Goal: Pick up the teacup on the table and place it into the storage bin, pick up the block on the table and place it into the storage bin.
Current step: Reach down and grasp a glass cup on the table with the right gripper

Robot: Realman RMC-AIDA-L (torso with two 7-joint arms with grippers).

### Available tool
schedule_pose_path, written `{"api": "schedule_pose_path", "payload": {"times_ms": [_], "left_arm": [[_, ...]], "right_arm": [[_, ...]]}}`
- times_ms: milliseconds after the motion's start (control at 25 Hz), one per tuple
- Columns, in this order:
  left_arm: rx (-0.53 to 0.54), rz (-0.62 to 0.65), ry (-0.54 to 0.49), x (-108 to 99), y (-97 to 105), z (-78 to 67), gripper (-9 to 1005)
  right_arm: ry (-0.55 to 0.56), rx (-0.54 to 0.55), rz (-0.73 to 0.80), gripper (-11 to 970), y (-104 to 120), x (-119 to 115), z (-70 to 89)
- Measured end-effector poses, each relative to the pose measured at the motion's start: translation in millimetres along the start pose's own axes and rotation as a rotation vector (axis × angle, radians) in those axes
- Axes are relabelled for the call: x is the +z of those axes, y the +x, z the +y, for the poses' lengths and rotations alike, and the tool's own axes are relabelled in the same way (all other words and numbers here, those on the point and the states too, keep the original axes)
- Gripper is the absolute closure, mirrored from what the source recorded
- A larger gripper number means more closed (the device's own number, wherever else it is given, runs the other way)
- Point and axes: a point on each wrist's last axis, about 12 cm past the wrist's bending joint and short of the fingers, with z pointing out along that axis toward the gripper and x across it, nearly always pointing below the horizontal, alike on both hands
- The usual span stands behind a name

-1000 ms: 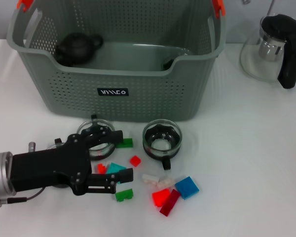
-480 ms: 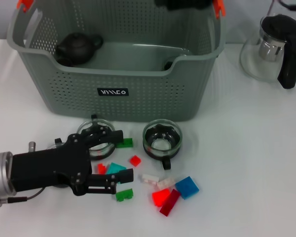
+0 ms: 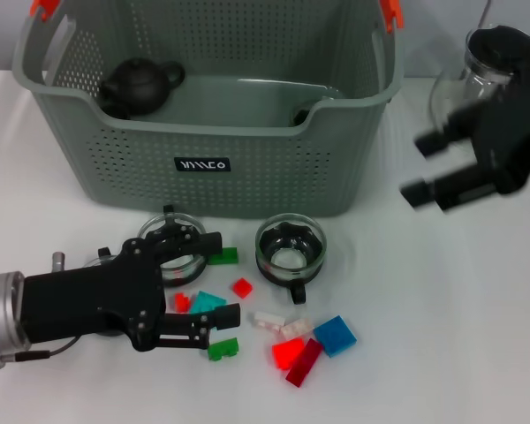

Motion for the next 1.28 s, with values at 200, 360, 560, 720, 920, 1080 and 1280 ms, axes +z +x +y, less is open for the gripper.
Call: {"api": "schedule_pose_path", "payload": {"times_ms": [200, 360, 560, 720, 920, 1080, 1280], "left_arm": [[-0.001, 0.004, 0.009, 1, 1, -1.0, 83], [-0.002, 0.006, 0.017, 0, 1, -1.9, 83], [-0.001, 0.012, 0.020, 0, 1, -2.0, 84], [0.002, 0.015, 0.019, -1, 0, -1.5, 84], [0.008, 0.020, 0.017, -3, -1, 0.1, 84], [0.012, 0.023, 0.016, -4, -2, 1.2, 85], [0.014, 0.025, 0.014, -5, -2, 1.5, 85]], "right_arm": [[-0.010, 0.113, 0.144, 246, 9, 17, 1.4], [-0.039, 0.201, 0.202, 248, 5, 32, 2.5], [-0.045, 0.360, 0.241, 251, -1, 51, -4.4], [-0.004, 0.486, 0.271, 252, -3, 63, -14.0], [0.036, 0.570, 0.309, 251, -10, 78, -20.4], [0.062, 0.567, 0.330, 251, -16, 97, -22.3], [0.067, 0.519, 0.342, 252, -22, 114, -24.5]]}}
